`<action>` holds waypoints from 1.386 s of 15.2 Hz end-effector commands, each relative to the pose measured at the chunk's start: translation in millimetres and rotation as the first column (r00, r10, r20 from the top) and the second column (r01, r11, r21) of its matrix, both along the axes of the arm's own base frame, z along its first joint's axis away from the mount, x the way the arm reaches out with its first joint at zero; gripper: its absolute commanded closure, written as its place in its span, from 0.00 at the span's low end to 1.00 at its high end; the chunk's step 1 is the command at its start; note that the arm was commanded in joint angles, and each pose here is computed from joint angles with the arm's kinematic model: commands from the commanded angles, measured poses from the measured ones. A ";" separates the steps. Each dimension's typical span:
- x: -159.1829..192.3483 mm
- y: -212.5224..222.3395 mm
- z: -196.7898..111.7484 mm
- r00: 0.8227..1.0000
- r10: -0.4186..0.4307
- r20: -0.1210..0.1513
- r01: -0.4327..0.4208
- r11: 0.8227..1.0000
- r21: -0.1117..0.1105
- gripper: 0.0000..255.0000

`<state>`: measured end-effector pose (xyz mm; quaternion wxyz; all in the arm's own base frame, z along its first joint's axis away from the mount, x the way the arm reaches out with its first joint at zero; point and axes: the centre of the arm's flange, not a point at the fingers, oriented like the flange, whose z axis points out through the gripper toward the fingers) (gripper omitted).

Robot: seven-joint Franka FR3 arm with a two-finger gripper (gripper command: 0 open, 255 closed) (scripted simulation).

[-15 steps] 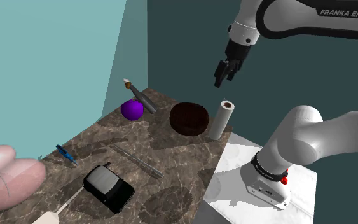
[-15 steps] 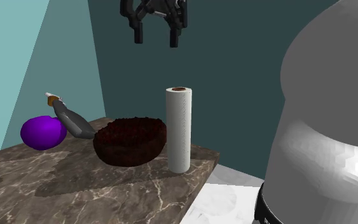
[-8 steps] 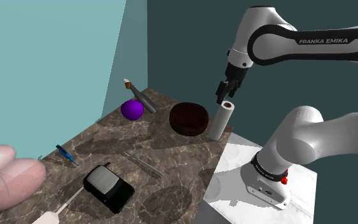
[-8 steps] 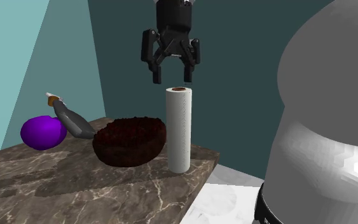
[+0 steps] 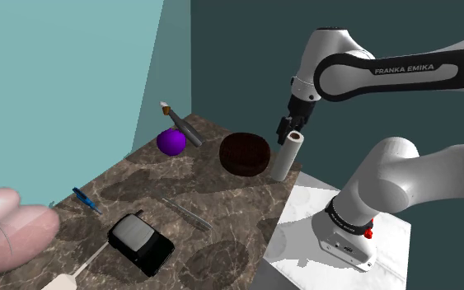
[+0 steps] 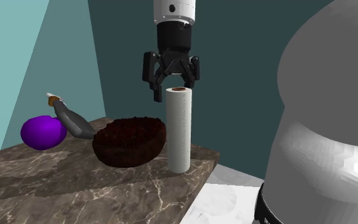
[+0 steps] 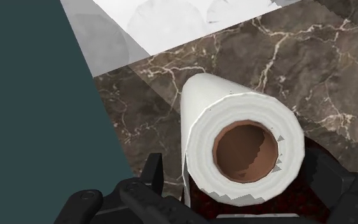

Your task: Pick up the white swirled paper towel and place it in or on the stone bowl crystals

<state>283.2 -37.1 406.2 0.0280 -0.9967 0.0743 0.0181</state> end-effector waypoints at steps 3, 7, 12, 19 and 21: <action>-0.5 0.4 -2.5 1.000 0.000 0.000 0.000 1.000 0.000 0.00; -0.6 0.4 -2.4 1.000 0.000 0.000 0.000 1.000 0.000 1.00; -0.6 0.3 -2.4 1.000 0.000 0.000 0.000 1.000 0.000 1.00; -0.5 0.4 13.4 1.000 0.000 0.000 0.000 1.000 0.000 1.00; -0.5 0.4 23.9 1.000 0.000 0.000 0.000 1.000 0.000 1.00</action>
